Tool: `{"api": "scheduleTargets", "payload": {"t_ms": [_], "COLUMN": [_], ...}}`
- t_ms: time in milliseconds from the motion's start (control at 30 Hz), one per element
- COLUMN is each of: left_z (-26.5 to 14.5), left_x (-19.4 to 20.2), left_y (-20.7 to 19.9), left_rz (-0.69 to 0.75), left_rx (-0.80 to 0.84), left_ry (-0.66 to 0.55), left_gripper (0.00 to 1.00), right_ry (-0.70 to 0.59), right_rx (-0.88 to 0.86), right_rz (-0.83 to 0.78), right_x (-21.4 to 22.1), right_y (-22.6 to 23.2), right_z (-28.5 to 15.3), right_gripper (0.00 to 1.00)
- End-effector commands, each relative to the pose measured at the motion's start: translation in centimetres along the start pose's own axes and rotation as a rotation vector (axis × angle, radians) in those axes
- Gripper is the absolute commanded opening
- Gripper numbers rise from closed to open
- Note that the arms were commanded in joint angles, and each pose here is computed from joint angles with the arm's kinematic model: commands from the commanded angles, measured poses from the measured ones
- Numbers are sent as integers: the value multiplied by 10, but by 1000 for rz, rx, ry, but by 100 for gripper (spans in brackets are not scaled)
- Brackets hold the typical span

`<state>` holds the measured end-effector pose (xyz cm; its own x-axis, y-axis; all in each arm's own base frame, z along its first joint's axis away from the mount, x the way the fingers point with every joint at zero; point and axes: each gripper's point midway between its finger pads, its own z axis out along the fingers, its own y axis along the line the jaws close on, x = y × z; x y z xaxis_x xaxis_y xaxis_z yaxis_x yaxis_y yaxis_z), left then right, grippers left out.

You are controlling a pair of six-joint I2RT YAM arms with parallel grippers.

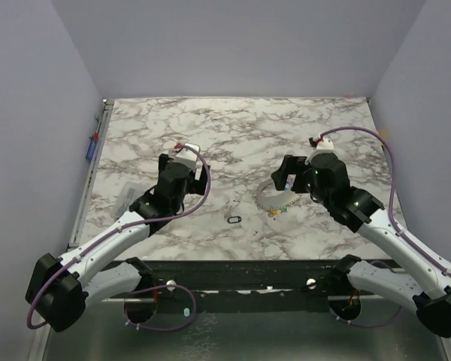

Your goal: Put the keys on the keyring

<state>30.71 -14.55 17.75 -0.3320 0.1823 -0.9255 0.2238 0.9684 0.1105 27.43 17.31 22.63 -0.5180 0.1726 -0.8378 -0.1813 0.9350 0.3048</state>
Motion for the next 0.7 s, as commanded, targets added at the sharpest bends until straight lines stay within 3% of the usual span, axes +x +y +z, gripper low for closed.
{"api": "scheduleTargets", "payload": {"t_ms": [0, 333, 467, 667], "left_z": [-7, -15, -24, -50], "left_x": [-11, -24, -26, 1], "left_y": [1, -10, -46, -113], "left_rz": [40, 105, 221, 565], "left_rx": [27, 123, 350, 809], "left_ry": [-38, -109, -213, -331], "left_gripper": [99, 96, 95, 85], "right_ry": [-55, -66, -117, -192], "right_rx": [-57, -226, -196, -55], "right_rz": [-20, -67, -67, -88], "right_x": [3, 42, 37, 12], "right_y": [-1, 8, -1, -27], "right_z": [-11, -10, -16, -33], "right_gripper": [100, 100, 100, 100]}}
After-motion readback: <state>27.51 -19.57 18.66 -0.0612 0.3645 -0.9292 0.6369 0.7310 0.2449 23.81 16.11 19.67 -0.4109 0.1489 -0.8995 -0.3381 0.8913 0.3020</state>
